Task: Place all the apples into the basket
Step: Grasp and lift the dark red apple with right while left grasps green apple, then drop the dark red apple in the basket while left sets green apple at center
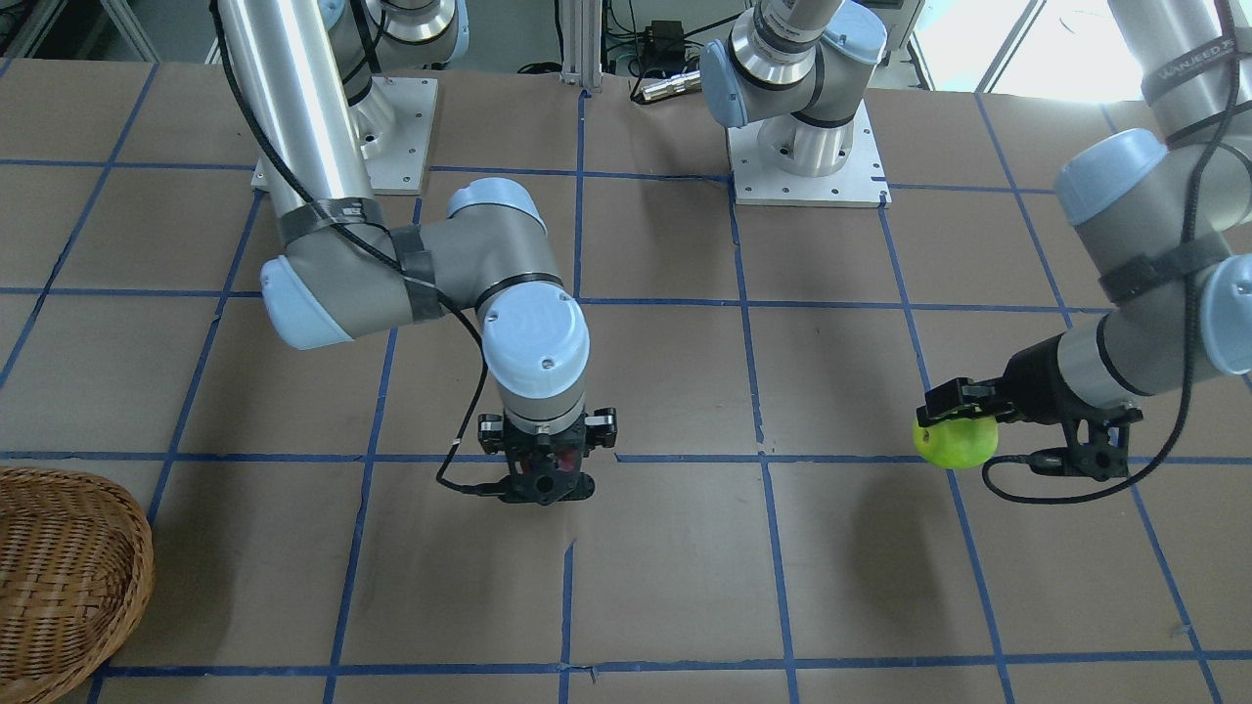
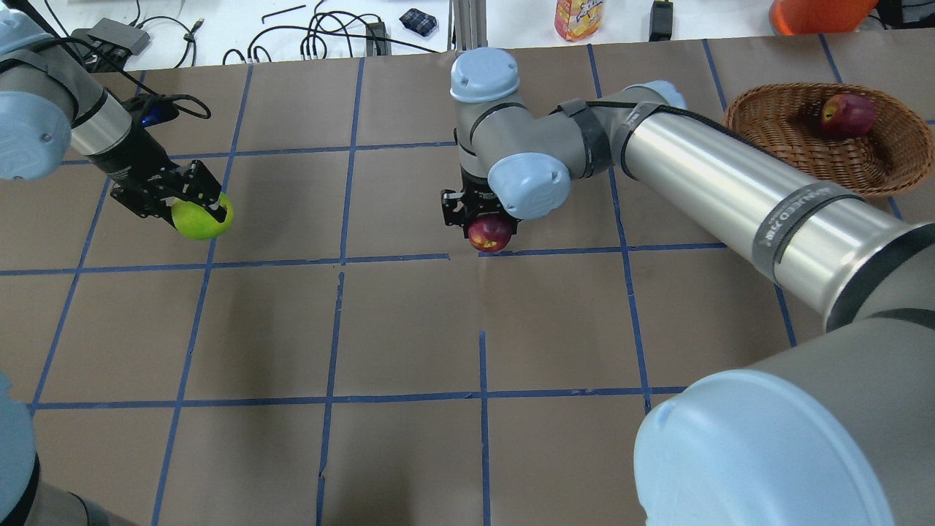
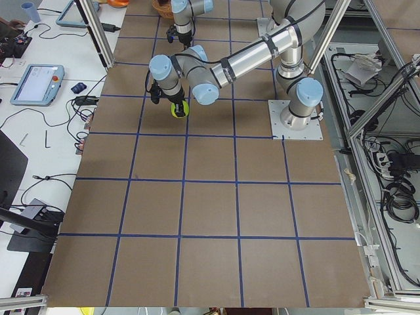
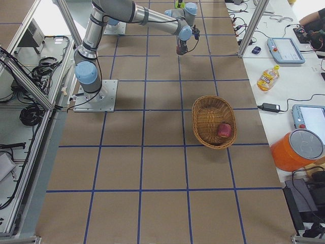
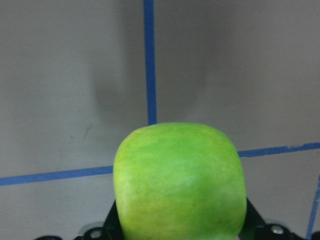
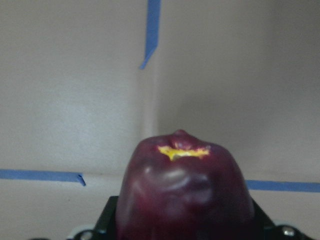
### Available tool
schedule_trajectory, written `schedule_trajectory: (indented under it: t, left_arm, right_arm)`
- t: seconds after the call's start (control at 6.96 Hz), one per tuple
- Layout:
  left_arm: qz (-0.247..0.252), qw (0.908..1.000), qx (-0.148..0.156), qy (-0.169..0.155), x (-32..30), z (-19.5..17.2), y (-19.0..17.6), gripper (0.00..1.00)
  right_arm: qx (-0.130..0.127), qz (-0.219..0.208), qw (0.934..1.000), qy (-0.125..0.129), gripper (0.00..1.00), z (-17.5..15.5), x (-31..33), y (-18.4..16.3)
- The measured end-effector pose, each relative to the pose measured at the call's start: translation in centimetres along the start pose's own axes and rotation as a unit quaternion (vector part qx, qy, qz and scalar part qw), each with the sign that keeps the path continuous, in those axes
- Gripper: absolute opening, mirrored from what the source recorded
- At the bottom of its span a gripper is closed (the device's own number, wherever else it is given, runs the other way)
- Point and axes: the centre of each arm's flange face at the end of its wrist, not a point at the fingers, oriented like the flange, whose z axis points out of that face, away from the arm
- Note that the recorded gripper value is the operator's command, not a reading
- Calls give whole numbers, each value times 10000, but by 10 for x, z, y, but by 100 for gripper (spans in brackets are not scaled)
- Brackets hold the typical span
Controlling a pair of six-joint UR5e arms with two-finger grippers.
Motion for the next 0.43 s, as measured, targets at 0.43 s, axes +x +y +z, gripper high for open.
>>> schedule_trajectory:
  t: [0.43]
  left_arm:
    - [-419, 9987, 99, -260, 136, 14, 12, 0]
  right_arm:
    - [95, -905, 9958, 124, 0, -86, 172, -38]
